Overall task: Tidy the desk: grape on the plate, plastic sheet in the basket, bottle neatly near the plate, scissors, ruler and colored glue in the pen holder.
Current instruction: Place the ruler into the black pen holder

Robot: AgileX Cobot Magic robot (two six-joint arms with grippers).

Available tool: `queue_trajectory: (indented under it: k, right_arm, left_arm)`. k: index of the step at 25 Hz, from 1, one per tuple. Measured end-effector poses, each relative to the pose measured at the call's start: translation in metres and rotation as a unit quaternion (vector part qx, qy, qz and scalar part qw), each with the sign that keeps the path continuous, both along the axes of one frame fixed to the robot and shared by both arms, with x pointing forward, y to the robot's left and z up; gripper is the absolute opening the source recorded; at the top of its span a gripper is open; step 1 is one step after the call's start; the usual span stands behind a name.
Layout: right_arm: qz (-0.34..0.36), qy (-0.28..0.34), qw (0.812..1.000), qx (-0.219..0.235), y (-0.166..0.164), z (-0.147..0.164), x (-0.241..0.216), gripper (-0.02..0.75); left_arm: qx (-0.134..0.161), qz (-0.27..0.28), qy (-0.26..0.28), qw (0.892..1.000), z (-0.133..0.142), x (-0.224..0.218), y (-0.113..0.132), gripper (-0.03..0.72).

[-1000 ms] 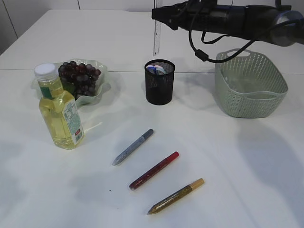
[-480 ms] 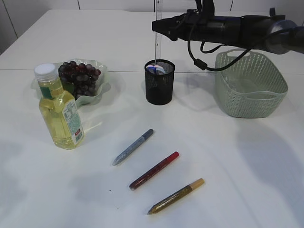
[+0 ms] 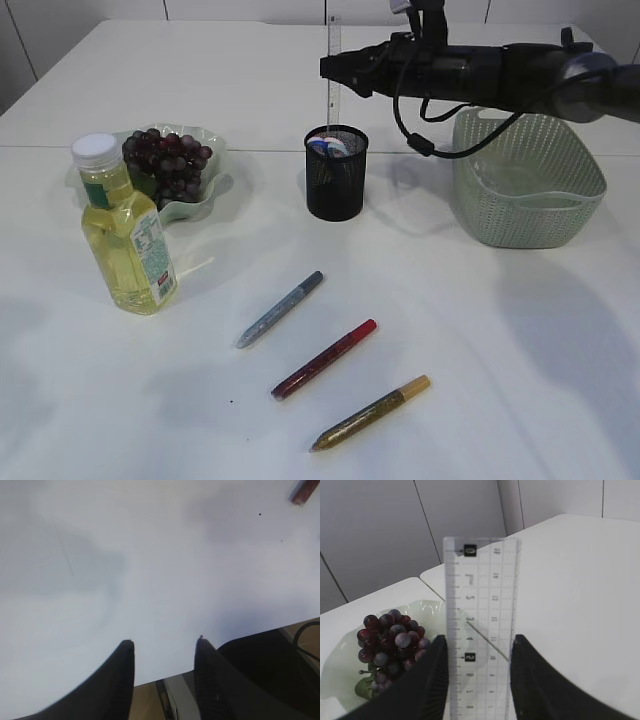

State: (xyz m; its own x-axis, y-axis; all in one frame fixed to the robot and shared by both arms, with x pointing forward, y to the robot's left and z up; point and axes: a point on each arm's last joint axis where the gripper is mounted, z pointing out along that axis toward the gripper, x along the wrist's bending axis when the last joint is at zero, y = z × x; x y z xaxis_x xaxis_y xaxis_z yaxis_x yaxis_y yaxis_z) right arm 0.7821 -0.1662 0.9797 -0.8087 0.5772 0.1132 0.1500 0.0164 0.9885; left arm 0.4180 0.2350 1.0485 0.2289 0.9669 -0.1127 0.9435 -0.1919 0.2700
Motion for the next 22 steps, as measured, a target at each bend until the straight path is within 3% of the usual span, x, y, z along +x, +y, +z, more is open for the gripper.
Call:
queue_trajectory:
  k: [7, 15, 22]
  right_arm:
    - [0.007, -0.003, 1.000, -0.024, 0.0003, -0.0033, -0.0010, 0.340]
    - [0.007, -0.002, 1.000, -0.024, 0.0003, -0.0034, -0.0010, 0.356]
    - [0.002, 0.000, 1.000, -0.007, 0.0005, -0.0010, -0.0004, 0.426]
  left_arm:
    - [0.000, 0.000, 0.000, 1.000, 0.0000, 0.0000, 0.0000, 0.290]
    - [0.000, 0.000, 0.000, 1.000, 0.0000, -0.0001, 0.0000, 0.290]
    - [0.000, 0.000, 0.001, 1.000, -0.0001, -0.0002, 0.0001, 0.290]
